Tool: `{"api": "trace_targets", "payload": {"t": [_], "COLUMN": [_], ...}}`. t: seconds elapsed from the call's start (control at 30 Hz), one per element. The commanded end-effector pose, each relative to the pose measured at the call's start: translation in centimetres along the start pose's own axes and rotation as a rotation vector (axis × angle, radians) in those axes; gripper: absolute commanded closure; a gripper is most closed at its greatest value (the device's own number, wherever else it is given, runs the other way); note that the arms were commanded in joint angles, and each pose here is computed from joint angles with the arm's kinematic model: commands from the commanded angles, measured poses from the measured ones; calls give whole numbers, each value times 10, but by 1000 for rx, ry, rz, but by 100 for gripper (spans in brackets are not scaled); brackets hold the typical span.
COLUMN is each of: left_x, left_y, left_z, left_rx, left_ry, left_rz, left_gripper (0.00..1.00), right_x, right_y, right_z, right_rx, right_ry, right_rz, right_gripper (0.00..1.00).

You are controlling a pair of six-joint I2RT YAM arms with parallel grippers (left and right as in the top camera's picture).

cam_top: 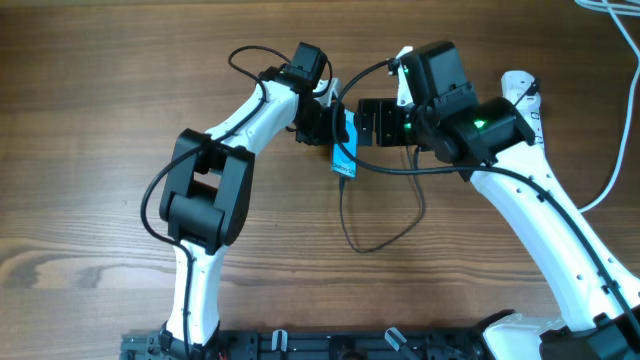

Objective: Plug charger to phone and switch on socket
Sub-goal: 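Lay the phone flat on the table and open both grippers, then raise the left gripper away and swing the right gripper toward the power strip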

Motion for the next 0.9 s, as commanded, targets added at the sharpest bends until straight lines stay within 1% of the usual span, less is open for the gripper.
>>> {"api": "trace_targets", "payload": {"t": [0.0,0.13,0.2,0.23,0.27,0.4,0.53,0.63,0.7,0.73,0.77,0.8,0.83,0.87], "left_x": [2,0,-1,-1,-1,0,-6,-14,-23,-27,-31,-33,-36,-37], "left_y": [24,32,35,36,37,38,45,42,38,36,33,30,28,26], "left_z": [10,8,8,8,7,7,1,-23,-50,-64,-80,-95,-115,-132], "left_rx": [-133,-207,-229,-238,-242,-252,-309,-304,-297,-289,-279,-269,-260,-255], "left_ry": [-13,-37,-43,-45,-45,-46,-93,-132,-197,-233,-272,-309,-358,-398], "left_rz": [-24,-27,-28,-28,-29,-31,-83,-99,-103,-104,-104,-103,-104,-106], "left_gripper": [63,53,51,48,48,39,37,36,33,29,23,13,0,0], "right_x": [-6,-8,-9,-9,-10,-11,-11,-10,-12,-12,-13,-13,-12,-11], "right_y": [-5,-13,-16,-17,-18,-23,-27,-52,-84,-98,-113,-127,-145,-159], "right_z": [-11,-11,-11,-12,-12,-12,-12,-15,-20,-23,-26,-29,-34,-38], "right_rx": [54,126,151,160,169,216,235,281,334,356,377,391,408,427], "right_ry": [-46,-66,-74,-77,-80,-93,-89,-76,-80,-84,-88,-93,-100,-107], "right_rz": [3,4,5,5,6,7,14,125,253,304,350,392,443,488], "right_gripper": [0,0,0,0,0,0,0,0,0,0,0,0,0,0]}}
Point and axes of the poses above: each gripper's point midway between its finger pads, its own z axis out along the fingers, its own y axis along the line the jaws close on, x = y × z, the point moved 6 cm from there along -z, back along the fingers, and after that the axes turned 4 degrees about -z, right-handed, at the moved point
